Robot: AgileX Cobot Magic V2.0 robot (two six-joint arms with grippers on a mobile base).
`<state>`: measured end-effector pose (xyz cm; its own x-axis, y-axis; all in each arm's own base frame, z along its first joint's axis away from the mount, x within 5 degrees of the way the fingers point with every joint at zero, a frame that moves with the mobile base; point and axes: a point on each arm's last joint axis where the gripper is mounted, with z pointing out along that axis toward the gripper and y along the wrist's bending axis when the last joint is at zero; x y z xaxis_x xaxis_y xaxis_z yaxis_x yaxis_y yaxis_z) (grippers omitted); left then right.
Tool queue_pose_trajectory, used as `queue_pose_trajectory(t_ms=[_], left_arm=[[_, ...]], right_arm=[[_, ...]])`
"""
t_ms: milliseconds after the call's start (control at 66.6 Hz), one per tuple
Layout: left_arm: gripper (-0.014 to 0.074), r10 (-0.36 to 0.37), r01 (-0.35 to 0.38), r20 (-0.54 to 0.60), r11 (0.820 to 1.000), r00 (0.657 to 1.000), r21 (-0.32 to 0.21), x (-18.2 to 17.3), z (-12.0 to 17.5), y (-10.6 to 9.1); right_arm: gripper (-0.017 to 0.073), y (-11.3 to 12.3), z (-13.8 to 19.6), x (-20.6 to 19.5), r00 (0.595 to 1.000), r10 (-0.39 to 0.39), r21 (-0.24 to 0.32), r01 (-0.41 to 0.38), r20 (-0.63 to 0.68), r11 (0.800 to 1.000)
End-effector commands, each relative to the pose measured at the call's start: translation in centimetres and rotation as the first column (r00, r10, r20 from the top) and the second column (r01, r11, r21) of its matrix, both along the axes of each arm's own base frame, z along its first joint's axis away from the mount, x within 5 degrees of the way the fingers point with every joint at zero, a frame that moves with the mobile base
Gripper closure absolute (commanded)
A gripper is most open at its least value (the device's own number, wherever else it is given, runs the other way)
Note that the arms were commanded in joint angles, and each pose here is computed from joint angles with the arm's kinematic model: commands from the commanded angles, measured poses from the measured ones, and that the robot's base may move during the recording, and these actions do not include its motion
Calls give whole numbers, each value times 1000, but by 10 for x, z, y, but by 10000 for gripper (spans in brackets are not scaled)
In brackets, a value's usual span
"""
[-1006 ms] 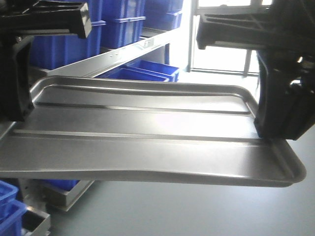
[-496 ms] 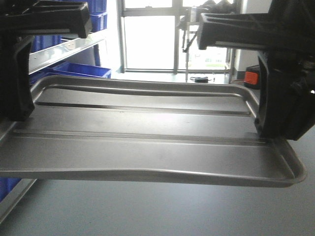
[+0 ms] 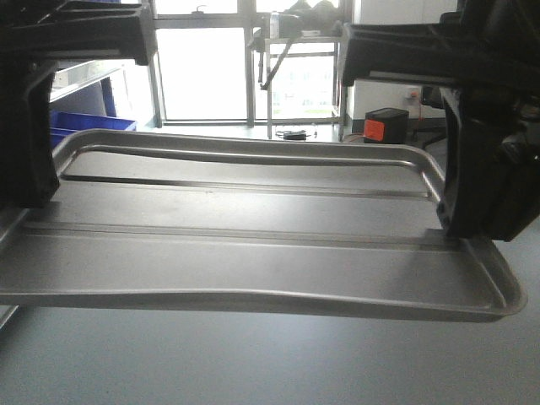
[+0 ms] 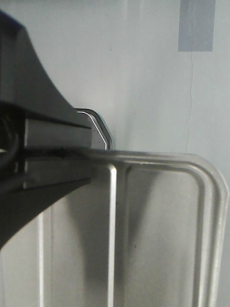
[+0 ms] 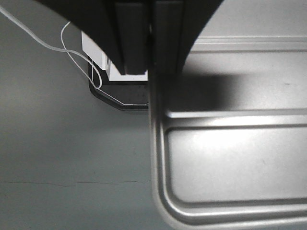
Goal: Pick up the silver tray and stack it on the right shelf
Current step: 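Hold the tray in both grippers while the base turns and drives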
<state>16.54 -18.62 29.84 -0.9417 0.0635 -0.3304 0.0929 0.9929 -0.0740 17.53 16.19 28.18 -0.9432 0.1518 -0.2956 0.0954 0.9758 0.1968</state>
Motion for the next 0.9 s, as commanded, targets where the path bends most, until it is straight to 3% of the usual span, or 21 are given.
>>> queue_pose_trajectory(t_ms=[0,691,886], left_arm=[[694,-16,21,58,996,998,-85,-2,17,-2],[694,-14,18,50,997,999,-81,-2,17,-2],[694,-8,9,29,999,1000,-53,-4,15,1]], right_arm=[[510,3,18,2,997,1,86,-8,81,996],[510,3,18,2,997,1,86,-8,81,996],[510,3,18,2,997,1,86,-8,81,996]])
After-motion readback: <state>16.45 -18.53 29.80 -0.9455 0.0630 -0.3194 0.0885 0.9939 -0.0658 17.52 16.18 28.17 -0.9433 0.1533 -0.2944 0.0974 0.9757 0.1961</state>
